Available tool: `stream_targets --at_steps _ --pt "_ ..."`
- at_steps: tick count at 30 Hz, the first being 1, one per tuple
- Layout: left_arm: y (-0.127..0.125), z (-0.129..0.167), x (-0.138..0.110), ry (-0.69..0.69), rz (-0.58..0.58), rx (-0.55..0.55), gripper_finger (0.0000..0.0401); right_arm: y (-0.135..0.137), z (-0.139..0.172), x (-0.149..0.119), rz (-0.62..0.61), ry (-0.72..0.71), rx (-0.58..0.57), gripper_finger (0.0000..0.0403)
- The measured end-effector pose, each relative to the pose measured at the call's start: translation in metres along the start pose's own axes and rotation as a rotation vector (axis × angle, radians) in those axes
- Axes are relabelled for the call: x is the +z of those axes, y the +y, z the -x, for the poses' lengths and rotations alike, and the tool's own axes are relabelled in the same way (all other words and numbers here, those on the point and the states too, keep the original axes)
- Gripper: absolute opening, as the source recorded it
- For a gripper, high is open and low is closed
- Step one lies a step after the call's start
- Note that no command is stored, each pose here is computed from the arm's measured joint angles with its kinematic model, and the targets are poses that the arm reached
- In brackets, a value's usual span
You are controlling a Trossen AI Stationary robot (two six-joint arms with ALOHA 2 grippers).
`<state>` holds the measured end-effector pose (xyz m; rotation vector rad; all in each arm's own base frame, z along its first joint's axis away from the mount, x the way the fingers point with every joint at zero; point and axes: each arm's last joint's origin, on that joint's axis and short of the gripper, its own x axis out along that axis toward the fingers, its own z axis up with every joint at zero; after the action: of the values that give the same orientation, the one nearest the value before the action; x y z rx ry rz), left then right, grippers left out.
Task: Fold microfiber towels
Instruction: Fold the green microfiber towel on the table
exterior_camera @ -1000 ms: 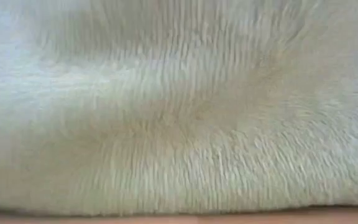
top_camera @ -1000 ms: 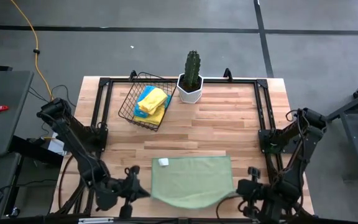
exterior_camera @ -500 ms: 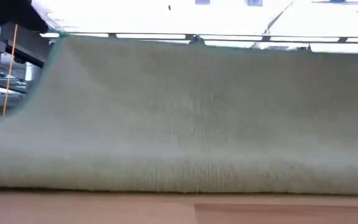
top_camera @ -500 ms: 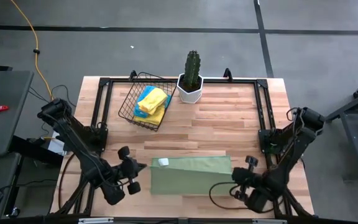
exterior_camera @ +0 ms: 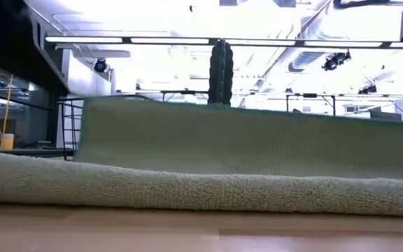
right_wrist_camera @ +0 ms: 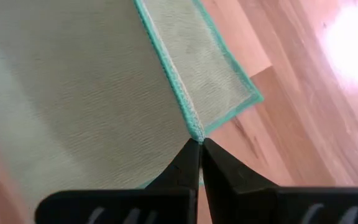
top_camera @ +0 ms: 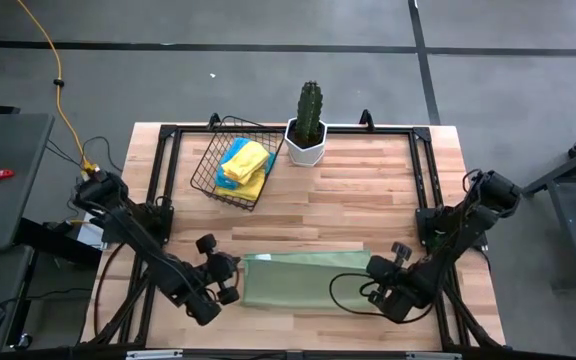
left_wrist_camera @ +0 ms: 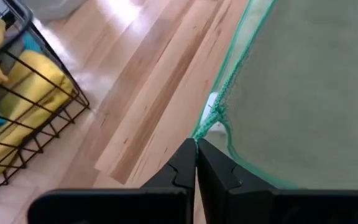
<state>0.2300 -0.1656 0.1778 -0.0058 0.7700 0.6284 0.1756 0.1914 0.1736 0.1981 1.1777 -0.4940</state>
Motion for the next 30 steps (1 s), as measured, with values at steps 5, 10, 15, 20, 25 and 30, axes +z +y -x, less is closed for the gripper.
stream_targets --at_steps 5,10,15,20,25,30 --pt "-0.007 -0.018 -0.010 0.057 -0.012 0.048 0.0000 -0.004 -0.006 0.000 0.002 -0.001 -0.022 0.0000" --pt "-0.012 -0.026 -0.019 0.110 0.037 0.060 0.0000 -0.004 -0.006 0.002 0.011 -0.008 -0.021 0.0000" --pt "-0.019 -0.002 -0.004 0.110 0.064 -0.037 0.0000 0.000 0.000 0.004 0.058 0.036 0.011 0.0000" --pt "-0.023 0.040 0.024 0.102 0.036 -0.209 0.0000 0.021 0.034 0.011 0.141 0.004 0.135 0.0000" --pt "-0.030 0.073 0.035 0.222 0.025 -0.420 0.0000 0.041 0.077 0.013 0.155 -0.048 0.300 0.0000" --pt "-0.037 0.089 0.029 0.250 -0.026 -0.509 0.0000 0.049 0.093 0.008 0.193 -0.116 0.365 0.0000"
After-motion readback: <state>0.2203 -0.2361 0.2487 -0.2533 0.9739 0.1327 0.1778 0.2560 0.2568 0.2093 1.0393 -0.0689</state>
